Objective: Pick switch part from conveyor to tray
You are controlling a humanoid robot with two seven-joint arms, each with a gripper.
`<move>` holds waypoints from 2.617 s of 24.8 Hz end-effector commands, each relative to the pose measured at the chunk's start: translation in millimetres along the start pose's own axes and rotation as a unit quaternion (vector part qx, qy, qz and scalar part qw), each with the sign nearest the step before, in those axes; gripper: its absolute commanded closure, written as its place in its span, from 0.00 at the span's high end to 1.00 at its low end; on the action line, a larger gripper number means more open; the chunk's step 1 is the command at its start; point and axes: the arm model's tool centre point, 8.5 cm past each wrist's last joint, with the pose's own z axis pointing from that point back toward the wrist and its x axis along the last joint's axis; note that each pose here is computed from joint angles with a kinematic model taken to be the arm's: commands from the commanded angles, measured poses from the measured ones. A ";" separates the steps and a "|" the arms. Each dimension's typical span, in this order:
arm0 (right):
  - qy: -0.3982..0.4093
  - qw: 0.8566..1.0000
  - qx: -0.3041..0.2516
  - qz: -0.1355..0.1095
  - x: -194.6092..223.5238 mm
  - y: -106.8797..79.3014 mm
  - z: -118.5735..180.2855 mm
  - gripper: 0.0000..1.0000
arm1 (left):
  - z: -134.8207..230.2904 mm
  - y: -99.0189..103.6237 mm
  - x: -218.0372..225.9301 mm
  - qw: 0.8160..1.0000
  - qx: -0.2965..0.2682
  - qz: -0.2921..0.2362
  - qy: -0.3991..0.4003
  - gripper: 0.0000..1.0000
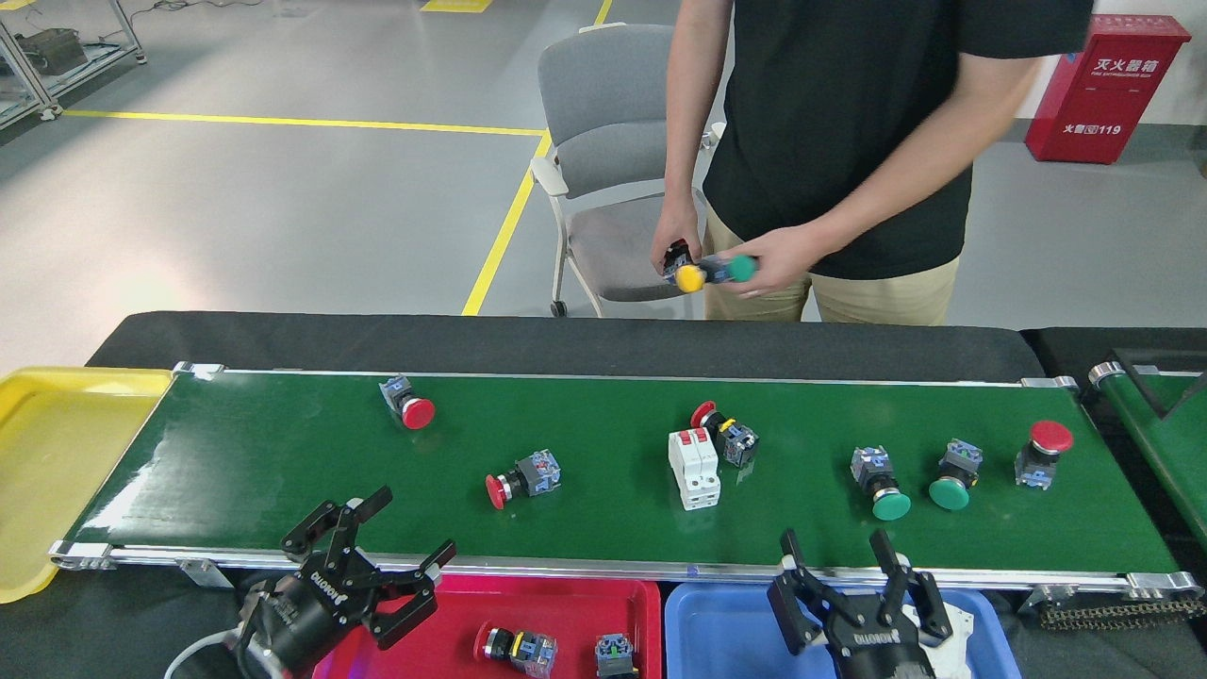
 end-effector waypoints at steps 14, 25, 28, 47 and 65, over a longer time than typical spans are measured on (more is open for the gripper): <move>0.017 0.998 0.049 0.025 7.3 -20.5 -115.2 1.00 | -47.8 -1.1 -28.2 0.999 -0.028 0.039 0.015 1.00; -0.038 0.996 0.072 0.038 39.1 -10.9 -135.8 0.20 | -53.6 -6.9 -20.0 0.998 -0.021 0.060 0.018 0.20; -0.084 0.994 0.058 0.036 51.5 -20.1 -130.8 0.14 | -45.6 -18.4 -12.8 0.997 -0.030 0.065 0.011 0.18; -0.430 0.900 0.070 -0.011 163.2 7.3 5.8 1.00 | 125.0 -47.7 47.8 0.993 -0.010 0.092 0.068 1.00; -0.001 0.999 -0.039 -0.020 9.1 -28.7 -34.6 1.00 | 105.0 -7.1 13.4 0.972 0.056 0.084 0.214 1.00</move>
